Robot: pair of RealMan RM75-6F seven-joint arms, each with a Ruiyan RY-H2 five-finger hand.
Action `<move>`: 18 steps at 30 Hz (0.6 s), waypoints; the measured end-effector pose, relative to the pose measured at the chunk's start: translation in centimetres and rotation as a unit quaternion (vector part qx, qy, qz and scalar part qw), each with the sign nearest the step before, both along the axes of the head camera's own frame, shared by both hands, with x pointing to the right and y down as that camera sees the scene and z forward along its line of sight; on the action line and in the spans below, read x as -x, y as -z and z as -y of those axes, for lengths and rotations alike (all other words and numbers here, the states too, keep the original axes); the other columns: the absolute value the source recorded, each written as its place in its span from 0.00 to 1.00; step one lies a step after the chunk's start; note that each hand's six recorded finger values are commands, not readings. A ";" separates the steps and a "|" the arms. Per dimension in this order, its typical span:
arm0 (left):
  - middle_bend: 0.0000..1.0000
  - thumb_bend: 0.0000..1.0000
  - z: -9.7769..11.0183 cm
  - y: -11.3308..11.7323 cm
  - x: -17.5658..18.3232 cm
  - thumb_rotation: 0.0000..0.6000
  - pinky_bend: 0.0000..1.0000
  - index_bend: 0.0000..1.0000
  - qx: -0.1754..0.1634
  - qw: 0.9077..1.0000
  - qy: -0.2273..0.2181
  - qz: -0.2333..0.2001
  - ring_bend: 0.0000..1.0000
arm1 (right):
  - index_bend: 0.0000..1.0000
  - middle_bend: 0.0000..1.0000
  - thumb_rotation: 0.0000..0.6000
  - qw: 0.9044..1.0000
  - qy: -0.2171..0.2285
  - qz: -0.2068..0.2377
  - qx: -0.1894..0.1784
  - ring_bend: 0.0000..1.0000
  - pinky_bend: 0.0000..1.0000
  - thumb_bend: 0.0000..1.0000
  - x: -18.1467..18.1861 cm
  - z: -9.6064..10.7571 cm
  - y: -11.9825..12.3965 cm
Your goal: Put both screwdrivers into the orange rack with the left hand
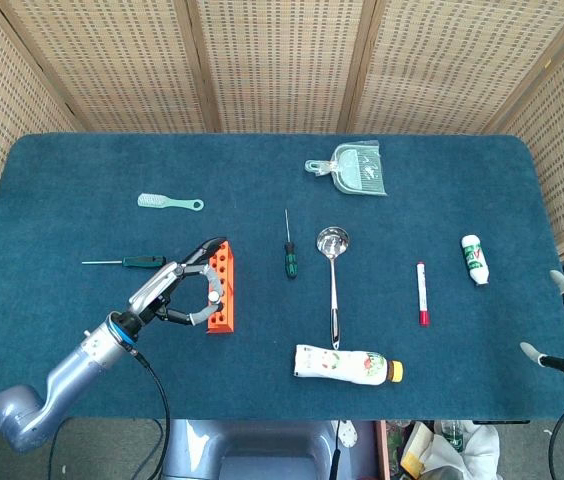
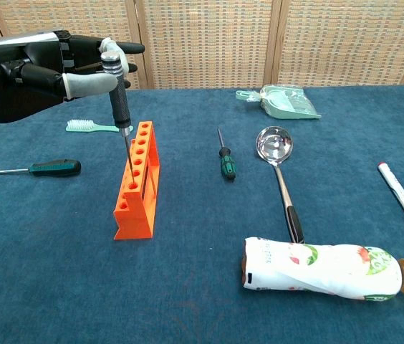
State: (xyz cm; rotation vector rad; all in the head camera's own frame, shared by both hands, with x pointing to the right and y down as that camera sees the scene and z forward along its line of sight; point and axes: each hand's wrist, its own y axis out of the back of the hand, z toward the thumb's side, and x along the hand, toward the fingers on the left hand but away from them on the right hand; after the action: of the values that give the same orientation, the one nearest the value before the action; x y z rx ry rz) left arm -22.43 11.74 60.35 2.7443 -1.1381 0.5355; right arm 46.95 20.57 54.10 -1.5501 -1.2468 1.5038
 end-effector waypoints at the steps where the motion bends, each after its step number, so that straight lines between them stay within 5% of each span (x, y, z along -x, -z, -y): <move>1: 0.00 0.43 0.0 -0.1 0.0 1.00 0.00 0.70 0.001 1.000 0.000 0.000 0.00 | 0.00 0.00 1.00 1.000 0.000 0.000 0.000 0.00 0.00 0.00 0.0 0.0 0.0; 18: 0.00 0.43 -1.0 -2.8 0.5 1.00 0.00 0.70 0.012 1.000 0.002 0.022 0.00 | 0.00 0.00 1.00 1.000 -0.001 0.001 0.001 0.00 0.00 0.00 0.0 0.0 -0.1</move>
State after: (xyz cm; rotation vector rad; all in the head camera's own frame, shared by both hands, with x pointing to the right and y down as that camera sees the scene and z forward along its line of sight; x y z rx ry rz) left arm -22.91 12.69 63.15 2.7226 -1.1403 0.6077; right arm 46.95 20.56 54.18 -1.5538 -1.2480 1.5050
